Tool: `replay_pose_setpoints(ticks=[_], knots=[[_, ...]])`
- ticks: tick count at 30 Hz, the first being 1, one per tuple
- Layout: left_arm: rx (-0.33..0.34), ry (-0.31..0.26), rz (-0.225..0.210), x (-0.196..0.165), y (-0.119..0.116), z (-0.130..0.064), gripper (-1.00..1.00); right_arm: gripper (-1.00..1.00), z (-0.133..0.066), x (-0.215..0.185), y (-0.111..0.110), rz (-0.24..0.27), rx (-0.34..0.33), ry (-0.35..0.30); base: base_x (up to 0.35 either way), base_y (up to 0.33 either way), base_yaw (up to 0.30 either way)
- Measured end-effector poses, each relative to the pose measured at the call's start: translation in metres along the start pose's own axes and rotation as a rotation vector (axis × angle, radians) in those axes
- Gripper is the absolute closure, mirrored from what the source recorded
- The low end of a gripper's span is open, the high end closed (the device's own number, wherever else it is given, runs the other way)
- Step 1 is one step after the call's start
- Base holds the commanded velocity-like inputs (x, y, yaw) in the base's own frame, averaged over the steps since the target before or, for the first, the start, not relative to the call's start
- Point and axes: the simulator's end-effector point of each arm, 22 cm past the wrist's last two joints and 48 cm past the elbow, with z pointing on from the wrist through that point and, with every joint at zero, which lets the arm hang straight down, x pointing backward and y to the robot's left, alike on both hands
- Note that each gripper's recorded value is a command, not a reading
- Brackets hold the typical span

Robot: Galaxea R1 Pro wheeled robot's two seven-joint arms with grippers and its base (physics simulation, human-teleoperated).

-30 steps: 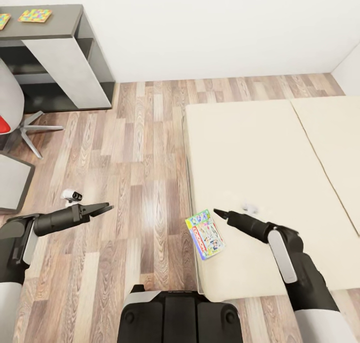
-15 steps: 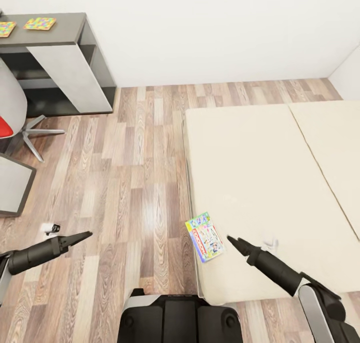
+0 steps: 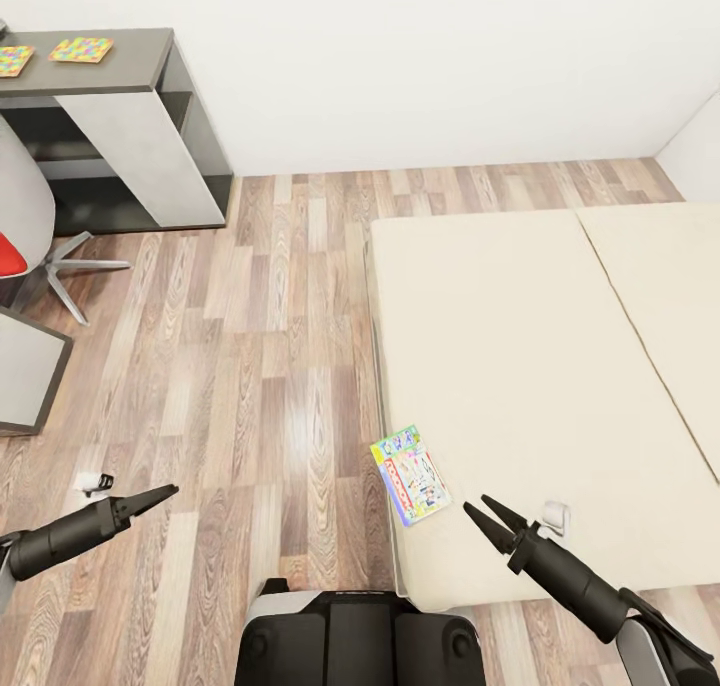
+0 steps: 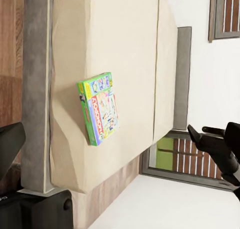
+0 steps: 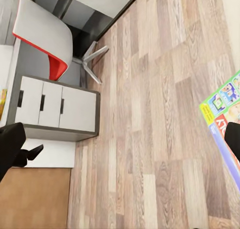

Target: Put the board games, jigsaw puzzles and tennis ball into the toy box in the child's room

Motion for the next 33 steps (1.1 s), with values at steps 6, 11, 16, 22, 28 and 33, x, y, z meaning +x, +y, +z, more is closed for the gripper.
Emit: replay_pose_setpoints(ticks=[6,11,16,22,28,33], knots=[[-0.001,0.001,0.000,0.001,0.001,0.000,-1.00,-1.00,0.000,0.001,0.000,0.000,0.001,-0.001,0.000,0.000,0.000],[0.000,0.004,0.000,0.002,0.001,0.001,-1.00,-1.00,0.000,0.002,-0.001,0.003,0.003,-0.002,0.000,0.000,0.000],[0.001,0.006,0.002,0.002,0.000,0.001,-1.00,-1.00,0.000,0.002,0.000,0.003,0.002,-0.004,0.000,0.000,0.000],[0.004,0.002,0.007,0.000,-0.004,0.000,-1.00,-1.00,0.000,0.000,0.003,-0.003,-0.004,-0.010,0.000,0.000,0.000],[0.008,-0.002,0.015,-0.002,-0.007,0.000,-1.00,-1.00,0.000,-0.003,0.007,-0.009,-0.011,-0.016,0.000,0.000,0.000],[0.011,-0.005,0.021,-0.004,-0.010,-0.001,-1.00,-1.00,0.000,-0.006,0.010,-0.015,-0.016,-0.021,0.000,0.000,0.000]])
